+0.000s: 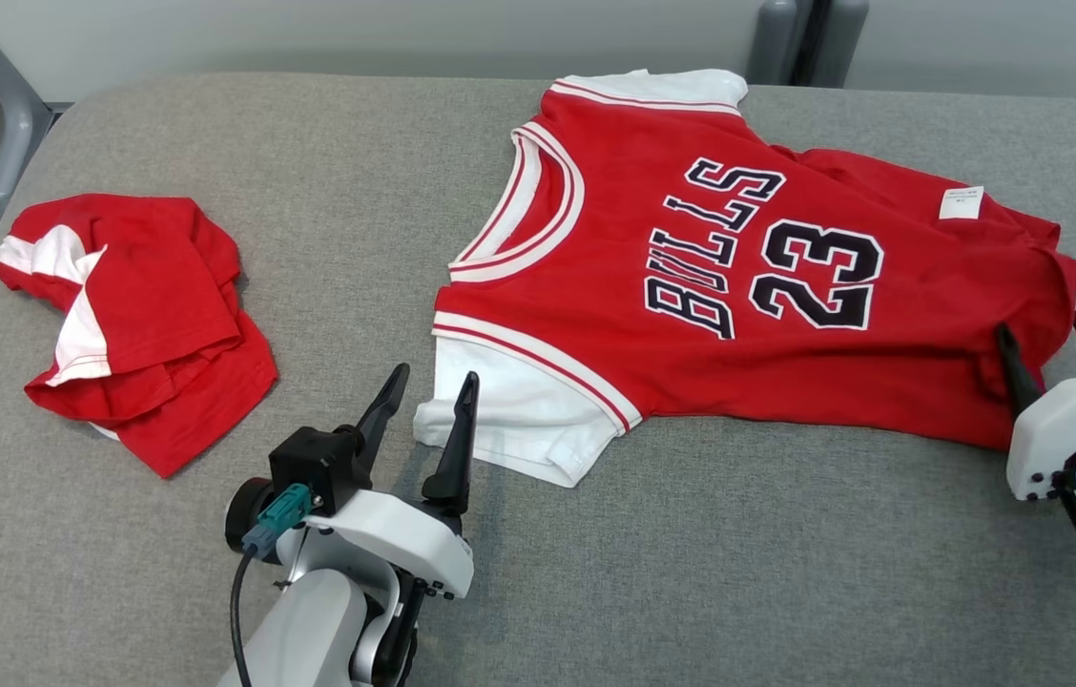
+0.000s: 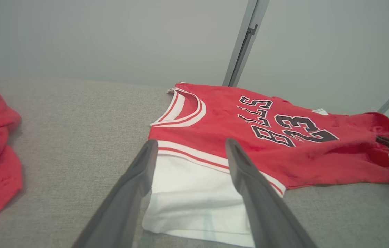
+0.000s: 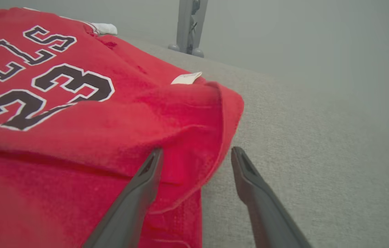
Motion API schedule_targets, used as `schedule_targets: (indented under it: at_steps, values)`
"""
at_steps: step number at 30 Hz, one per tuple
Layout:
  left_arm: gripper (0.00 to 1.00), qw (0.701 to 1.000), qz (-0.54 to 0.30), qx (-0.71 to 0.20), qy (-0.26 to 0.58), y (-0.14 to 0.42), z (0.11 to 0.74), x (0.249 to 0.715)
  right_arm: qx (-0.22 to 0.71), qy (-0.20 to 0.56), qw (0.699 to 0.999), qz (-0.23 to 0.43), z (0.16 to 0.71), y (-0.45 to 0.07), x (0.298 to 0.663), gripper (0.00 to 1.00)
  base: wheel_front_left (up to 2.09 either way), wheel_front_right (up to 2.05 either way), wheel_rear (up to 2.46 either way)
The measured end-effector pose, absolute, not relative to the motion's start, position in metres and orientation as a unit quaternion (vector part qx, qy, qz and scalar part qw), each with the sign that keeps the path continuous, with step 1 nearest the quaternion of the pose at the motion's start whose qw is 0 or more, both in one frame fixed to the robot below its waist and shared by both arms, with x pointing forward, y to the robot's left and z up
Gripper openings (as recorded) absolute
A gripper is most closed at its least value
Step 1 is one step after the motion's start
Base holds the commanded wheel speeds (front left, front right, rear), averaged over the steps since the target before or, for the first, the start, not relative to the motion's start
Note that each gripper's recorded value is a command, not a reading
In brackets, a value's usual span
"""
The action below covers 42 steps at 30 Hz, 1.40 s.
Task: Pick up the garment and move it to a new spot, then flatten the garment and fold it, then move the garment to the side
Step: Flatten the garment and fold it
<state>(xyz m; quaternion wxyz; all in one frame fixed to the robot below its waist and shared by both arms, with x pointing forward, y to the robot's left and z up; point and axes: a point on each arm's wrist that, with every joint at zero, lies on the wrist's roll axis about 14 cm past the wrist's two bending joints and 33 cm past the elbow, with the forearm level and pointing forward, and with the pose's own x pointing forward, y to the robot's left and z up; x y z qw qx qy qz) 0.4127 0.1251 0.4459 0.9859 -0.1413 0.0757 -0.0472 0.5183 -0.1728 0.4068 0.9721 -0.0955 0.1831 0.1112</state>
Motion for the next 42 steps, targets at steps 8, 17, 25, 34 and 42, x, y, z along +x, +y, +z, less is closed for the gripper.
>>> schedule_targets:
  at_steps: [8, 17, 25, 34, 42]
  values:
    - [1.0, 0.986, -0.053, -0.138, 0.072, 0.121, 0.448, 0.415, -0.077, 0.127, 0.985, 0.09, 0.431, -0.181, 0.515, 1.0, 0.0, 0.0, 0.0]
    - [1.0, 0.985, -0.066, -0.139, 0.075, 0.109, 0.447, 0.414, 0.015, 0.049, 0.998, 0.03, 0.463, -0.203, 0.477, 1.0, 0.0, 0.0, 0.0]
    - [1.0, 0.983, -0.082, -0.142, 0.081, 0.099, 0.443, 0.412, 0.069, 0.079, 0.994, 0.006, 0.434, -0.208, 0.436, 1.0, 0.0, 0.0, 0.0]
    - [1.0, 0.984, -0.071, -0.138, 0.088, 0.108, 0.438, 0.409, 0.119, 0.157, 0.98, 0.009, 0.394, -0.194, 0.433, 1.0, 0.0, 0.0, 0.0]
    - [1.0, 0.985, -0.05, -0.133, 0.102, 0.122, 0.427, 0.403, 0.117, 0.193, 0.974, 0.013, 0.37, -0.191, 0.444, 1.0, 0.0, 0.0, 0.0]
